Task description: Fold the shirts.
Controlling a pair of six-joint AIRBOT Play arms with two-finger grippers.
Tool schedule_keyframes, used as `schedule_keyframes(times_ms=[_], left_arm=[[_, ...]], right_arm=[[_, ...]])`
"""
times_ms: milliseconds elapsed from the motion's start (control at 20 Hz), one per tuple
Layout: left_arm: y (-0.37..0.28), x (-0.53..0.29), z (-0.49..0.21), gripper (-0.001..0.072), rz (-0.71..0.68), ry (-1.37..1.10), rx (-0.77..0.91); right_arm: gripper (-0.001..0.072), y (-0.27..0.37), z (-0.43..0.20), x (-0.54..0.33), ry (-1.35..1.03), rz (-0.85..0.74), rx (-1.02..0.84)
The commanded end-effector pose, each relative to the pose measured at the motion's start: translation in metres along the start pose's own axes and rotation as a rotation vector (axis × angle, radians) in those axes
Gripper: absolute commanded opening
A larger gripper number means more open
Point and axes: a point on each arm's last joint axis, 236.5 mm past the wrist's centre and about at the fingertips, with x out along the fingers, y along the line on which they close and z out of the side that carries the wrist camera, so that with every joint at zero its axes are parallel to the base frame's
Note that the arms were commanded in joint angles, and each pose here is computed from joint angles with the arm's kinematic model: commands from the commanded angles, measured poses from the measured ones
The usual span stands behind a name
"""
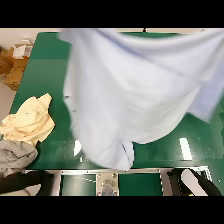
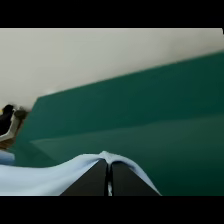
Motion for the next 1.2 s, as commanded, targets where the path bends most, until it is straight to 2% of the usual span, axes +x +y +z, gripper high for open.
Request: schedule_keyframes(times_ms=[0, 200, 300, 400, 450, 500, 550, 600, 700, 900, 1150], left_arm=[[-0.035, 0.145, -0.144, 0.0026, -0.091, 0.304, -0.03], [-0.073, 0.21, -0.256, 0.0026, -0.183, 0.502, -0.153], [-0.064, 0.216, -0.271, 0.0027, -0.167, 0.53, -0.227], [-0.028, 0.215, -0.254, 0.0028, -0.113, 0.504, -0.322], [-0.008, 0.21, -0.24, 0.0112, -0.093, 0.491, -0.394], [0.008, 0.202, -0.223, 0.045, -0.106, 0.476, -0.468], [0.02, 0.192, -0.208, 0.0661, -0.142, 0.465, -0.552], [0.029, 0.179, -0.2, 0.0667, -0.181, 0.475, -0.625], [0.051, 0.144, -0.205, 0.0666, -0.217, 0.556, -0.7], [0.075, 0.049, -0.251, 0.0665, -0.221, 0.832, -0.765], [0.02, -0.038, -0.331, 0.0626, -0.187, 0.996, -0.856]], right_arm=[[0.0014, -0.133, -0.123, 0.058, 0.16, -0.198, 0.228], [0.0015, -0.218, -0.209, 0.102, 0.361, -0.27, 0.432], [0.0015, -0.234, -0.216, 0.119, 0.409, -0.253, 0.464], [0.0015, -0.242, -0.194, 0.131, 0.387, -0.242, 0.439], [0.0015, -0.242, -0.175, 0.135, 0.359, -0.235, 0.408], [0.0061, -0.24, -0.155, 0.138, 0.33, -0.227, 0.375], [0.0326, -0.234, -0.135, 0.139, 0.304, -0.213, 0.34], [0.0492, -0.228, -0.119, 0.139, 0.291, -0.196, 0.309], [0.0493, -0.217, -0.095, 0.128, 0.311, -0.167, 0.264], [0.0491, -0.234, -0.086, 0.08, 0.389, -0.22, 0.286], [0.0491, -0.263, -0.109, 0.049, 0.411, -0.251, 0.376]])
